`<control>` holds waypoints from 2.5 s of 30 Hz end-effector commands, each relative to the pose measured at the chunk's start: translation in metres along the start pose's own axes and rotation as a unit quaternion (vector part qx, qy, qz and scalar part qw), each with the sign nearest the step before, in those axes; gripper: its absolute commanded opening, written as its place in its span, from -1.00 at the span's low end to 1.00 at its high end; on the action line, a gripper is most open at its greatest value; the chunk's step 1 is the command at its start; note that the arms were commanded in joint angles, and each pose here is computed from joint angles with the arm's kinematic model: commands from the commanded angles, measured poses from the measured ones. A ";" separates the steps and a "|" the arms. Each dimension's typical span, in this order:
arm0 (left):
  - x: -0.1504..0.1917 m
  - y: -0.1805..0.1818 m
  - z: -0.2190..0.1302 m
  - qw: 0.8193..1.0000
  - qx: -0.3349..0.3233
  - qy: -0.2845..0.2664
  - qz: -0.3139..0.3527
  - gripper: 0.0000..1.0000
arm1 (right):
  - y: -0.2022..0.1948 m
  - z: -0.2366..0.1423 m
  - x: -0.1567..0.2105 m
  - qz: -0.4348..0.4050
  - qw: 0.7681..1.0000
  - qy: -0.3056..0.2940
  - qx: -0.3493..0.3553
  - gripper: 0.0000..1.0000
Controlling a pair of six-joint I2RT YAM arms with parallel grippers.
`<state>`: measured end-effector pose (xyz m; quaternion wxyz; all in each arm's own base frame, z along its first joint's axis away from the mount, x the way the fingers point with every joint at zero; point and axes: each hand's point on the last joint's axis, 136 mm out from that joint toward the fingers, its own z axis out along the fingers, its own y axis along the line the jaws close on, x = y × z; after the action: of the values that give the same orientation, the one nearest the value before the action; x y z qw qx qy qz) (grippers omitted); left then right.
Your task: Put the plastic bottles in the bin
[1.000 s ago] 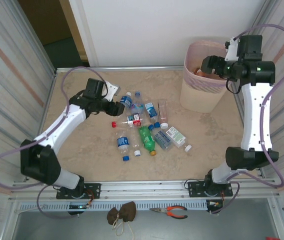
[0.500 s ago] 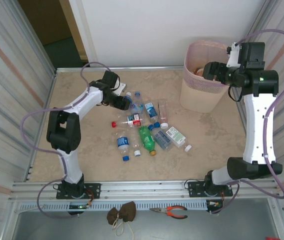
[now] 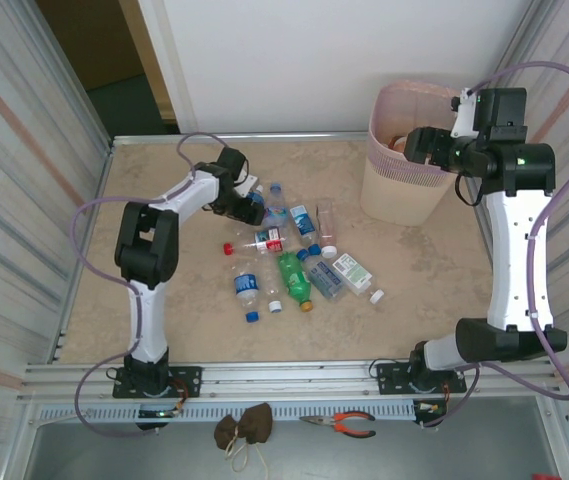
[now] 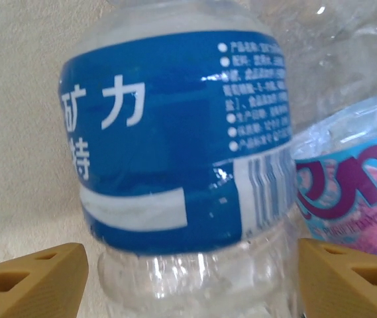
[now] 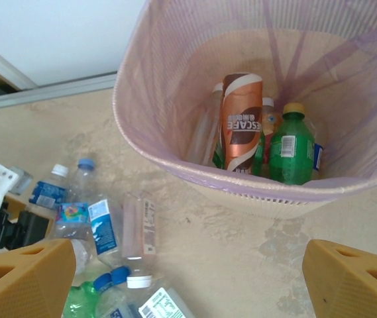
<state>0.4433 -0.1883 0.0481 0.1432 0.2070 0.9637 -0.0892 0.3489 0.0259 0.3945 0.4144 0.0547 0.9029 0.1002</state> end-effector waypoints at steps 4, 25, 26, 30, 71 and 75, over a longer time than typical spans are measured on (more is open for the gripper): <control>-0.002 0.000 0.006 1.000 0.015 0.014 -0.009 0.60 | 0.002 -0.009 0.000 -0.016 1.000 -0.014 0.000 0.75; 0.008 -0.001 -0.001 1.000 0.014 0.023 -0.004 0.24 | 0.013 -0.010 0.000 -0.014 0.999 -0.024 -0.017 0.74; 0.008 0.000 -0.003 1.000 0.012 0.022 -0.003 0.21 | 0.015 -0.011 -0.001 -0.015 0.999 -0.025 -0.019 0.73; 0.004 0.004 -0.015 1.000 0.000 0.009 0.000 0.16 | 0.020 -0.013 -0.002 -0.018 0.999 -0.030 -0.024 0.73; 0.024 -0.184 -0.411 0.759 0.311 -0.506 0.267 0.02 | 0.223 -0.140 0.001 -0.128 0.813 -0.239 -0.514 0.74; 0.043 -0.211 -0.440 0.720 0.325 -0.528 0.311 0.03 | 0.248 -0.166 0.014 -0.169 0.773 -0.253 -0.557 0.85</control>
<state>0.2381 -0.2571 0.4482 0.5489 0.4146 0.5823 -0.4333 0.2455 0.2381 0.5147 0.5663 -0.2593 0.6132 0.4858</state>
